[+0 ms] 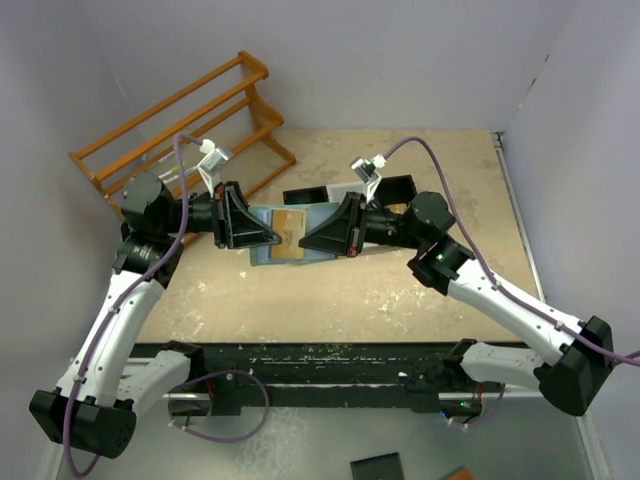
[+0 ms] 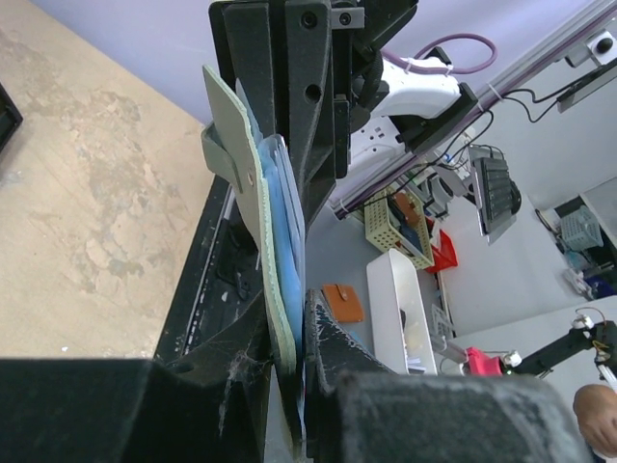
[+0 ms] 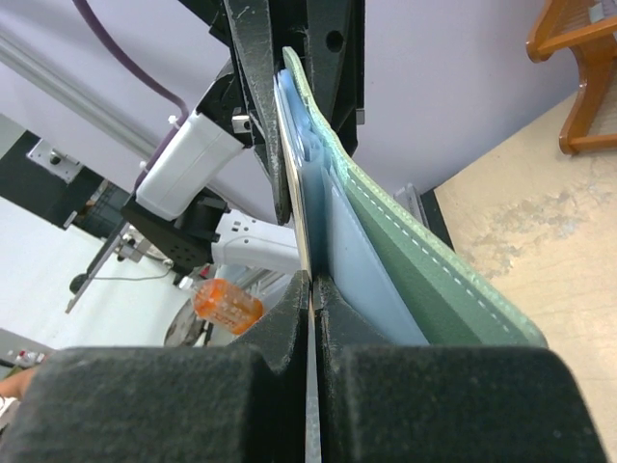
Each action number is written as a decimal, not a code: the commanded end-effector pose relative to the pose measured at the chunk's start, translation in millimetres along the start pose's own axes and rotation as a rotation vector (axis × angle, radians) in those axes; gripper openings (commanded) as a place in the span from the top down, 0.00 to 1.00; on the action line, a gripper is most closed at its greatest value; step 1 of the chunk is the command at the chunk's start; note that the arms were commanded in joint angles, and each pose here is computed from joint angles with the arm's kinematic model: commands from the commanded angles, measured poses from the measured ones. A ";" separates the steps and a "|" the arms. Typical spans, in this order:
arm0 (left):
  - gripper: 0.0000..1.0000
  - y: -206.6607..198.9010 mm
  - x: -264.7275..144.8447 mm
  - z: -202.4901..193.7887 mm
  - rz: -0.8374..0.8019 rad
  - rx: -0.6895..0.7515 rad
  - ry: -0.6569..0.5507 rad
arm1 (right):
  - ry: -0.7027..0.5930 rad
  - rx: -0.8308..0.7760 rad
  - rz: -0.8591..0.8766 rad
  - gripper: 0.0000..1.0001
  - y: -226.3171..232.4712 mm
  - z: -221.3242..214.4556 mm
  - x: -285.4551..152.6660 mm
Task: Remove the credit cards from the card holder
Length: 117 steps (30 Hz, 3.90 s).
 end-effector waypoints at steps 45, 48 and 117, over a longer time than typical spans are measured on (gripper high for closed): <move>1.00 -7.2 0.0 9.7 0.025 0.099 -0.025 | -0.103 -0.016 -0.032 1.00 4.3 23.0 -26.7; 1.00 -5.0 -1.3 12.4 0.042 0.119 -0.021 | -0.094 -0.019 -0.071 1.00 -5.5 27.7 -46.6; 1.00 -30.4 -11.2 7.7 0.080 0.239 -0.006 | -1.178 0.526 -1.393 0.65 -354.8 93.3 -245.4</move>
Point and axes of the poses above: each gripper's point midway between its finger pads, its own x axis out along the fingers, its own y axis along the line the jaws close on, z = x × y, the point moved 1 cm from there along -x, back along the fingers, and after that the axes turned 4 degrees about x, right-handed, at the moved point
